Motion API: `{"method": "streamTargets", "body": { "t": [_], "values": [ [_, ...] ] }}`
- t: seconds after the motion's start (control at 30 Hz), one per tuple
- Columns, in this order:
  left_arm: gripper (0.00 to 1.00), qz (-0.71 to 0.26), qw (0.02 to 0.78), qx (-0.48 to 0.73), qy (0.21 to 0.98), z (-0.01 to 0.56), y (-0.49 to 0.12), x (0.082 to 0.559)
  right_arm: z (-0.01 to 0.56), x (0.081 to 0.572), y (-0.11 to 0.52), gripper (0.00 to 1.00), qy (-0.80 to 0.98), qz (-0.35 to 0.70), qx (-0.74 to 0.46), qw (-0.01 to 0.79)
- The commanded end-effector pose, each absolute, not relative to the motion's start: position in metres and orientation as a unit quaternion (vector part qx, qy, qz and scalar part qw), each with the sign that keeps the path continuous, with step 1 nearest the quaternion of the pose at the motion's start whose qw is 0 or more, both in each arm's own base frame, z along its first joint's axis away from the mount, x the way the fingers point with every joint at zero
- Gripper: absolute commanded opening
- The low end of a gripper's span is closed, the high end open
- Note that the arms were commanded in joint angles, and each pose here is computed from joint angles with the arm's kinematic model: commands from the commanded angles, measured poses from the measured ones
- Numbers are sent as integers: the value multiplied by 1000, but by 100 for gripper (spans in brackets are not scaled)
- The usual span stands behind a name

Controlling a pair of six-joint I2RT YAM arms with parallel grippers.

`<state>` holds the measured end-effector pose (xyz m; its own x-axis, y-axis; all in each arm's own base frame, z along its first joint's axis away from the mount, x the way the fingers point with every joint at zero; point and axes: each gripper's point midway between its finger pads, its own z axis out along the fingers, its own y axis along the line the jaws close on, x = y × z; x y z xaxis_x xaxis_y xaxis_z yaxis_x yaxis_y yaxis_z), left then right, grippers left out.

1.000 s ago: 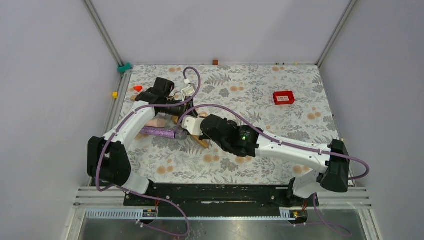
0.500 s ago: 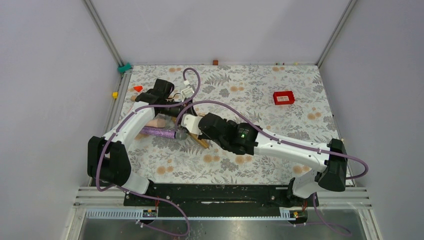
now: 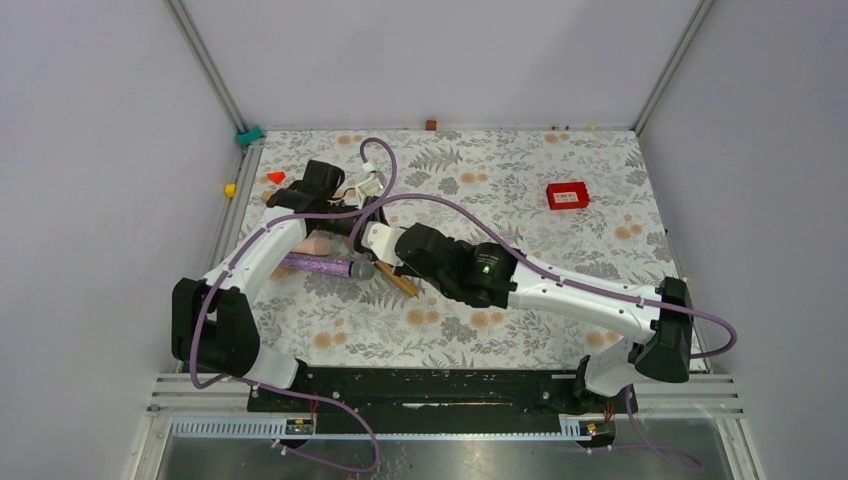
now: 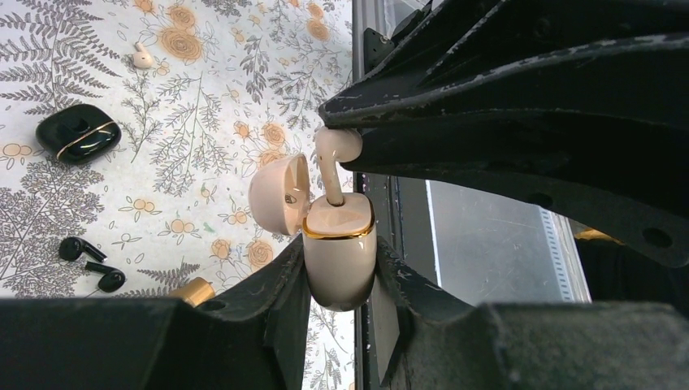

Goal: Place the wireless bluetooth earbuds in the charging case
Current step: Place the earbud in the charging case.

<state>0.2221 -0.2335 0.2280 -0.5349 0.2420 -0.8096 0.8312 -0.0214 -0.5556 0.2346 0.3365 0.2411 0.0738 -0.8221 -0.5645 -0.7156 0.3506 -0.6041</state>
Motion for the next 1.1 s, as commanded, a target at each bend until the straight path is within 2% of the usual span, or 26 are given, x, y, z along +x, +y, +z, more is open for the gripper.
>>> {"method": "streamTargets", "body": {
  "t": [0.0,0.43,0.6,0.7,0.77,0.87,1.07],
  "values": [
    [0,-584,305,450,603,245,-232,220,264,230,342,31,678,-44,-551,484],
    [0,-589,307,453,595,246,-232,217,283,227,340,41,678,-29,-544,493],
    [0,-588,315,442,599,247,-225,224,294,246,316,64,682,-57,-517,514],
    [0,-581,329,432,606,248,-215,233,301,254,295,89,698,-20,-485,527],
    [0,-569,341,429,613,249,-210,238,298,262,276,99,715,13,-463,523],
    [0,-542,365,432,622,256,-202,245,290,265,260,100,726,47,-458,511],
    [0,-485,413,443,631,277,-188,255,244,273,241,96,744,7,-481,464]
  ]
}}
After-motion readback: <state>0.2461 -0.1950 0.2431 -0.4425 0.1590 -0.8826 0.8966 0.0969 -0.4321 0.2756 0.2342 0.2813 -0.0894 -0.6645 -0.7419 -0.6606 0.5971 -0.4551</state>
